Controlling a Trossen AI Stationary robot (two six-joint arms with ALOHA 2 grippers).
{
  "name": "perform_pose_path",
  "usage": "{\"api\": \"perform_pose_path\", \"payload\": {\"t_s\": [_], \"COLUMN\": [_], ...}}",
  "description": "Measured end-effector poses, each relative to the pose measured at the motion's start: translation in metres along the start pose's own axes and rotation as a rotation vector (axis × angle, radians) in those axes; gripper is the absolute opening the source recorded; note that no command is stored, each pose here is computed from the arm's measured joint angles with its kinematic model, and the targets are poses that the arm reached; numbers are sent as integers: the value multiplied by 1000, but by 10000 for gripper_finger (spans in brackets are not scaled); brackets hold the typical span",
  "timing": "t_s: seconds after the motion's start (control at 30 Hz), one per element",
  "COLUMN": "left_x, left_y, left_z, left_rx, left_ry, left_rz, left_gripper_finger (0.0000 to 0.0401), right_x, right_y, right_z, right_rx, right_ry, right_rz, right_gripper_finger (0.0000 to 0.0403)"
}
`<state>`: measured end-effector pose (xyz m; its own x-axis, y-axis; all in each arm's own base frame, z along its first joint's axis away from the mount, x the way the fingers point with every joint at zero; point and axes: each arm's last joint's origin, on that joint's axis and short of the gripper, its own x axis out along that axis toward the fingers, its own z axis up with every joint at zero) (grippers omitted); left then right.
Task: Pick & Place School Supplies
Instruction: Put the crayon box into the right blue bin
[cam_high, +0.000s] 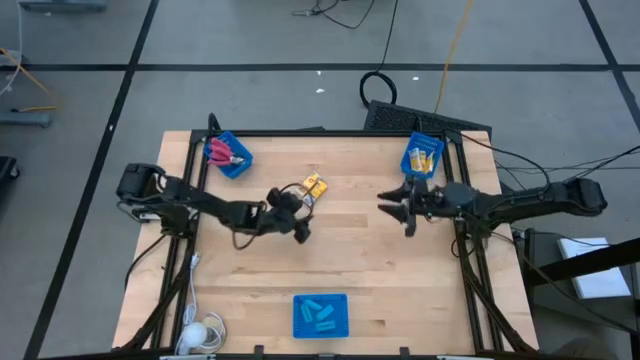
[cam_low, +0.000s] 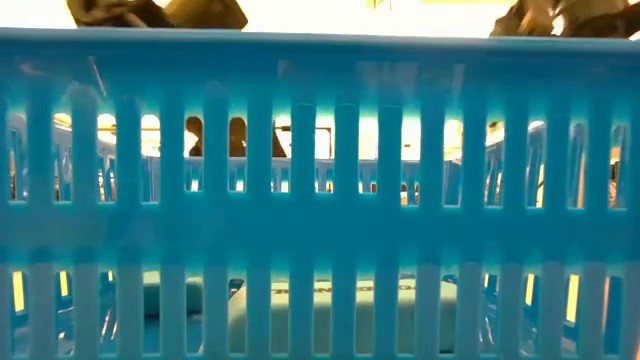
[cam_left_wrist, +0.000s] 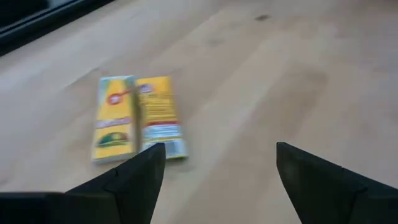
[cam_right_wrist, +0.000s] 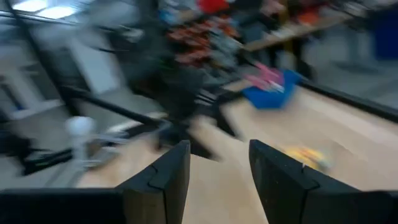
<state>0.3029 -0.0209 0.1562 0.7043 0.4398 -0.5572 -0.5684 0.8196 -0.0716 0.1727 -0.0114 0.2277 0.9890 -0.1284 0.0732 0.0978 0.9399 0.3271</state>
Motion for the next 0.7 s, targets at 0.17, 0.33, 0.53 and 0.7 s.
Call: {"api": "perform_pose_path", "payload": {"t_s": [0.17, 0.33, 0.53, 0.7], "left_x": [22, 33, 42, 58], "left_y": [18, 36, 40, 41], "left_z": [14, 23, 19, 3], "left_rx": [-10, -68, -73, -27], "left_ry": [60, 91, 137, 169], "left_rz": [94, 80, 47, 88], "left_gripper_finger": [304, 296, 296, 290], "right_x": [-3, -5, -3, -1], "right_y": [26, 35, 33, 32], "right_z": [4, 3, 1, -2], "right_rx": [-46, -104, -108, -111], "right_ry": [-86, -93, -98, -84], "right_rz": [163, 207, 131, 130], "right_gripper_finger": [155, 155, 152, 150]}}
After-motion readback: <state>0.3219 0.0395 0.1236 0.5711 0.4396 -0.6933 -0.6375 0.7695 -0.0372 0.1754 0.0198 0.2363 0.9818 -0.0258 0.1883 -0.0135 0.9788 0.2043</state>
